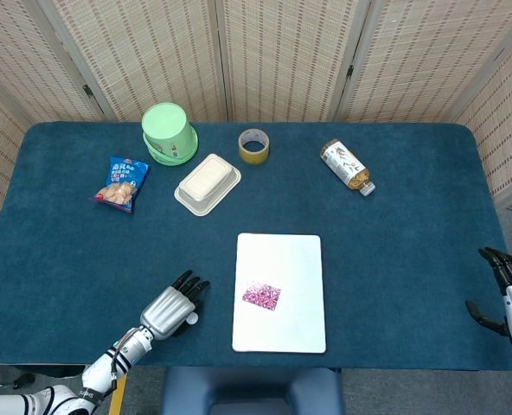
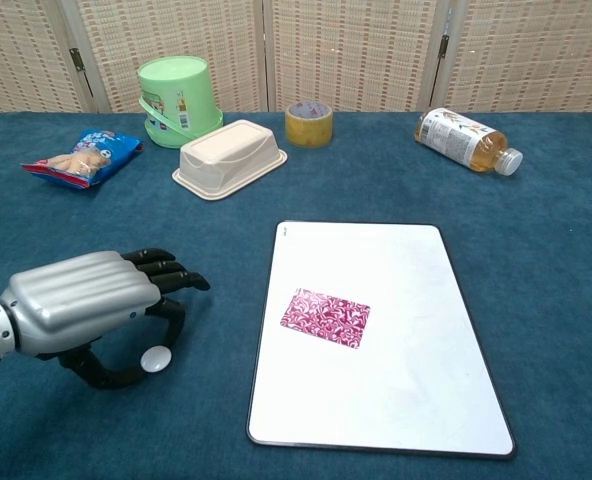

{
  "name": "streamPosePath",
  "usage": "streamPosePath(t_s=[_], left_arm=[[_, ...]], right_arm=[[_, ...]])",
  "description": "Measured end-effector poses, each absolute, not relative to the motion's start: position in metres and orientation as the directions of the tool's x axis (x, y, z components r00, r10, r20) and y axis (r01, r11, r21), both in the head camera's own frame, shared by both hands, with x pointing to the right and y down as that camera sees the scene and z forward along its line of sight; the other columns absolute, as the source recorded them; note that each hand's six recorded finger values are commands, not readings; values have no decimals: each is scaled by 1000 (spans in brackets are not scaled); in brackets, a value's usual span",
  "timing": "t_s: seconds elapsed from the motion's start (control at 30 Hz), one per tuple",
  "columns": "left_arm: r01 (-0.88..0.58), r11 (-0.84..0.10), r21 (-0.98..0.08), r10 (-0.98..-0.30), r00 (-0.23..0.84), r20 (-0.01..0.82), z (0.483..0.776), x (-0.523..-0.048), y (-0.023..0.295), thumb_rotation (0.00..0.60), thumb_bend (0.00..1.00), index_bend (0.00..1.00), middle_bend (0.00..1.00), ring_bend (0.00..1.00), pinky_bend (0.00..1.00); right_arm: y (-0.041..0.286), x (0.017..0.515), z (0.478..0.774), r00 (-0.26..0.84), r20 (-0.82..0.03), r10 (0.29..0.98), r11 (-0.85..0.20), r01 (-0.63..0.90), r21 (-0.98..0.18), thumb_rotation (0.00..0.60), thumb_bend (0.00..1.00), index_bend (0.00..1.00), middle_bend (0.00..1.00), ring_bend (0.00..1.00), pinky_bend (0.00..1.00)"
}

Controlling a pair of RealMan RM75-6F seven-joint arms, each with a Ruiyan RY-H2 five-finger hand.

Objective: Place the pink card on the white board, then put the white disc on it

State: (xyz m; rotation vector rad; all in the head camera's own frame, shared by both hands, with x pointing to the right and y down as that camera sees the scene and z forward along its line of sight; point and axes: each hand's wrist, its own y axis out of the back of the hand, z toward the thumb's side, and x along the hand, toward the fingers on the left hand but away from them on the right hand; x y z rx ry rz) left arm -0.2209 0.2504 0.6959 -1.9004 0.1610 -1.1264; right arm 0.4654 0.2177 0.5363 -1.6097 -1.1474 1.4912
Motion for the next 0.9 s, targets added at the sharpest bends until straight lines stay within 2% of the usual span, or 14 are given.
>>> streamPosePath(t_s=[0.4,0.63,0.9], left_arm=[[269,-593,-759,-511,603,612,689,-210,243,600,427,500,127,119,0],[225,-557,-799,-528,646,551,679,-180,222,600,427,499,127,119,0],[204,-540,-817,-526,676,517,681,-138,204,600,425,498,128,119,0]], right_arm=[[217,465,535,-32,-410,911,-400,163,-902,600,292,119,156,123,114],[217,465,535,-32,-410,911,-401,163,-902,600,292,119,156,122,114],[218,470,534,-48,-412,910,-400,163,-902,600,292,118,156,122,114]])
